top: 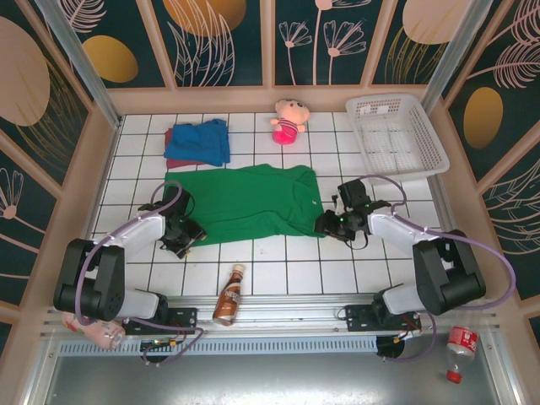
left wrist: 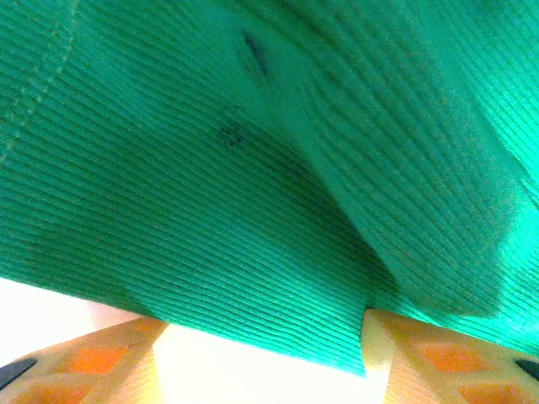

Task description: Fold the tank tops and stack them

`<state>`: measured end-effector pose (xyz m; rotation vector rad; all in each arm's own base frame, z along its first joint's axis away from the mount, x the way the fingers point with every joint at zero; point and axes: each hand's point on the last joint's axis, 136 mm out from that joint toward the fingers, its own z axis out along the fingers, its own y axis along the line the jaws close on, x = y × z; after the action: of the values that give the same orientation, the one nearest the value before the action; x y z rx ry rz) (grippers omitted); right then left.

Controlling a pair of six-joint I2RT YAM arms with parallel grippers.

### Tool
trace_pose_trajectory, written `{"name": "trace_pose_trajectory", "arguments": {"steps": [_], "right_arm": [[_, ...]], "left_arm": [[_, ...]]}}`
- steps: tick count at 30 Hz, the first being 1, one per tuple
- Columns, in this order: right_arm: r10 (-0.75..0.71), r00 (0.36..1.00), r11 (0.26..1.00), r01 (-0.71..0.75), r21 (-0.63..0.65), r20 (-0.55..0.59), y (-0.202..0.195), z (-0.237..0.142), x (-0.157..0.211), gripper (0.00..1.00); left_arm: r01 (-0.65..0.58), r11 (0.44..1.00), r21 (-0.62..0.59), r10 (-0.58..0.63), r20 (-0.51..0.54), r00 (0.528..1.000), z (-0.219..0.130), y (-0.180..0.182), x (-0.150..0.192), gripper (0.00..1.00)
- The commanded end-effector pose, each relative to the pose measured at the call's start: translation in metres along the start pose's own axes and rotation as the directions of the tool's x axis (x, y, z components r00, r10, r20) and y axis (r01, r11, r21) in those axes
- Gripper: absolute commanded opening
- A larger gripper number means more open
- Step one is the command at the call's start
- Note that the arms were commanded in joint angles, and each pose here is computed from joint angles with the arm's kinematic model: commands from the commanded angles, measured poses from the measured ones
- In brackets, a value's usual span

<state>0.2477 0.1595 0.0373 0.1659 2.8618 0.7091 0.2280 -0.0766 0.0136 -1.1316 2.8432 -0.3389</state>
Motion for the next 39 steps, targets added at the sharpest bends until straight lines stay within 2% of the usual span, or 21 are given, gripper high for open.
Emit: {"name": "trace_pose_trajectory", "arguments": {"steps": [1, 6, 9, 14, 20, 31, 39], "right_arm": [[0.041, 0.998, 0.999, -0.041, 0.005, -0.047, -0.004, 0.013, 0.014, 0.44], [0.035, 0.999, 0.998, -0.034, 0.046, -0.039, -0.009, 0.013, 0.013, 0.4], [0.036, 0.999, 0.999, -0.036, 0.034, -0.014, -0.003, 0.009, 0.003, 0.23], [0.031, 0.999, 0.999, -0.032, 0.024, 0.04, 0.0, -0.003, -0.016, 0.08], [0.045, 0.996, 0.998, -0.042, -0.04, 0.071, 0.02, -0.014, -0.043, 0.06], [0.128, 0.99, 0.984, -0.12, -0.133, 0.053, 0.026, -0.003, -0.071, 0.08], [0.157, 0.984, 0.984, -0.148, -0.102, 0.083, 0.009, 0.011, -0.091, 0.09]], "left_arm": [[-0.028, 0.996, -0.086, 0.032, 0.045, 0.998, 0.003, 0.024, -0.01, 0.58], [-0.039, 0.993, -0.111, 0.045, 0.048, 0.998, 0.0, 0.033, -0.015, 0.58], [-0.035, 0.993, -0.113, 0.041, 0.053, 0.998, 0.0, 0.037, -0.019, 0.58], [-0.04, 0.993, -0.112, 0.047, 0.055, 0.997, 0.0, 0.035, -0.024, 0.58], [-0.055, 0.99, -0.132, 0.064, 0.062, 0.996, -0.003, 0.037, -0.031, 0.58], [-0.083, 0.973, -0.215, 0.1, 0.07, 0.992, 0.001, 0.059, -0.036, 0.58], [-0.08, 0.965, -0.249, 0.101, 0.073, 0.992, 0.001, 0.067, -0.04, 0.58]]}}
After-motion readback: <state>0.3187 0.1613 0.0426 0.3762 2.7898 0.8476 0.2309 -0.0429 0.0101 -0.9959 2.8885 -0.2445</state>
